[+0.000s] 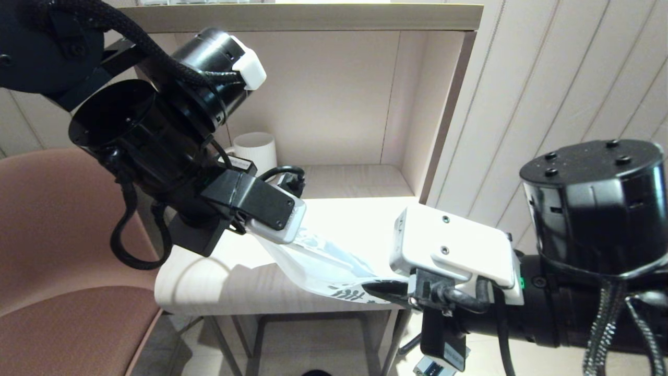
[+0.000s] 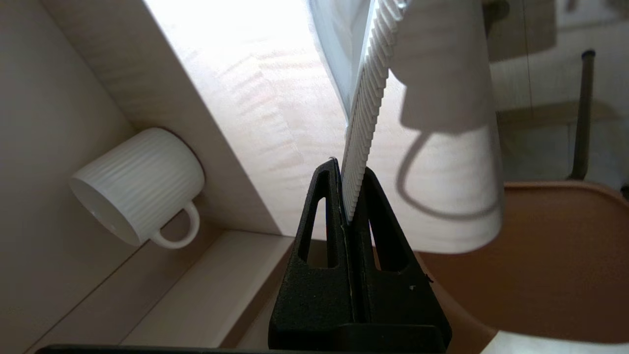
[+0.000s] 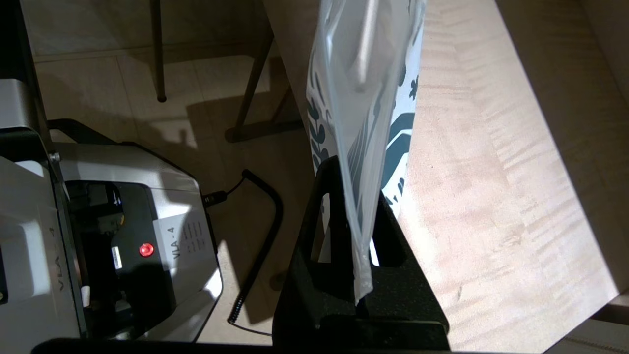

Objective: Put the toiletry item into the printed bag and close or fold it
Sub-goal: Place the comb into the storage bag

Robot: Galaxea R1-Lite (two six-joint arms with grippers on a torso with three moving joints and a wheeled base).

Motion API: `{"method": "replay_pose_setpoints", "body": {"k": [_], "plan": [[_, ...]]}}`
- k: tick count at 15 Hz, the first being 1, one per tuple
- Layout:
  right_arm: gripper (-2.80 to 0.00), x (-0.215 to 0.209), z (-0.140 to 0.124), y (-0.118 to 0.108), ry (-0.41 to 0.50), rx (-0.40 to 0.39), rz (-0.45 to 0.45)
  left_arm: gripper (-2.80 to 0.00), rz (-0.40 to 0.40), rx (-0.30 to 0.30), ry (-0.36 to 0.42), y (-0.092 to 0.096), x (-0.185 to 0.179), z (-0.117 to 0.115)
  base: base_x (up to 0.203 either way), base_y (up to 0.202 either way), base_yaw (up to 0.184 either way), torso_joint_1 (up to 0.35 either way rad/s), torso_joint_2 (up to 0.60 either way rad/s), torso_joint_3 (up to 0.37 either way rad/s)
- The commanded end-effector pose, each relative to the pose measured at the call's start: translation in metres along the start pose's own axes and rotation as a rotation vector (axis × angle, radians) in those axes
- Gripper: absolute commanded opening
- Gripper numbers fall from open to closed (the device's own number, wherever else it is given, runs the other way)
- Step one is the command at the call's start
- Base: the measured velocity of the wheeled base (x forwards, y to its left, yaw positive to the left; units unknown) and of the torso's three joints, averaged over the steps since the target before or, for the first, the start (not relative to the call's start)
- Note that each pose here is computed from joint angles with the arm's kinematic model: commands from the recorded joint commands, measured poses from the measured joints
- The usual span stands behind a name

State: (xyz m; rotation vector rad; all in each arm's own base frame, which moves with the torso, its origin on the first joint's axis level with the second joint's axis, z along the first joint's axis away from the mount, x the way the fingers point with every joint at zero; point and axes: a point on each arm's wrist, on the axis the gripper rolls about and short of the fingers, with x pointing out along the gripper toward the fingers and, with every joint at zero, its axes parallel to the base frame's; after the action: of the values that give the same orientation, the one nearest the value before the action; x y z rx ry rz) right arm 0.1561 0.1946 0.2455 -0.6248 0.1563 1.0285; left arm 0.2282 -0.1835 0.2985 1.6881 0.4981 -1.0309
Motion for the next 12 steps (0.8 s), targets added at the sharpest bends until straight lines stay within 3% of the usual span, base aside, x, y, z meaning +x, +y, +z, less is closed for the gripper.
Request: {"method": "replay_pose_setpoints", "body": {"k": [1,6,12], "plan": [[-2.80,0.000,-0.004,0.003,0.012,-0.003,0.010,-2.80,-0.008,0.052,0.044,-0.007,-0.011,-0.005,0.000,0.000,0.000,0.000,0.00,0.000],[-2.80,0.002,-0.004,0.010,0.013,-0.012,0.039,-2.80,0.023,0.082,0.080,-0.008,-0.020,-0.006,0.000,0.000,0.000,0.000,0.00,0.000],[-2.80,0.001,0.002,0.015,-0.011,-0.022,0.052,-2.80,0.061,0.148,0.093,-0.007,-0.015,0.021,0.000,0.000,0.000,0.000,0.00,0.000]]}}
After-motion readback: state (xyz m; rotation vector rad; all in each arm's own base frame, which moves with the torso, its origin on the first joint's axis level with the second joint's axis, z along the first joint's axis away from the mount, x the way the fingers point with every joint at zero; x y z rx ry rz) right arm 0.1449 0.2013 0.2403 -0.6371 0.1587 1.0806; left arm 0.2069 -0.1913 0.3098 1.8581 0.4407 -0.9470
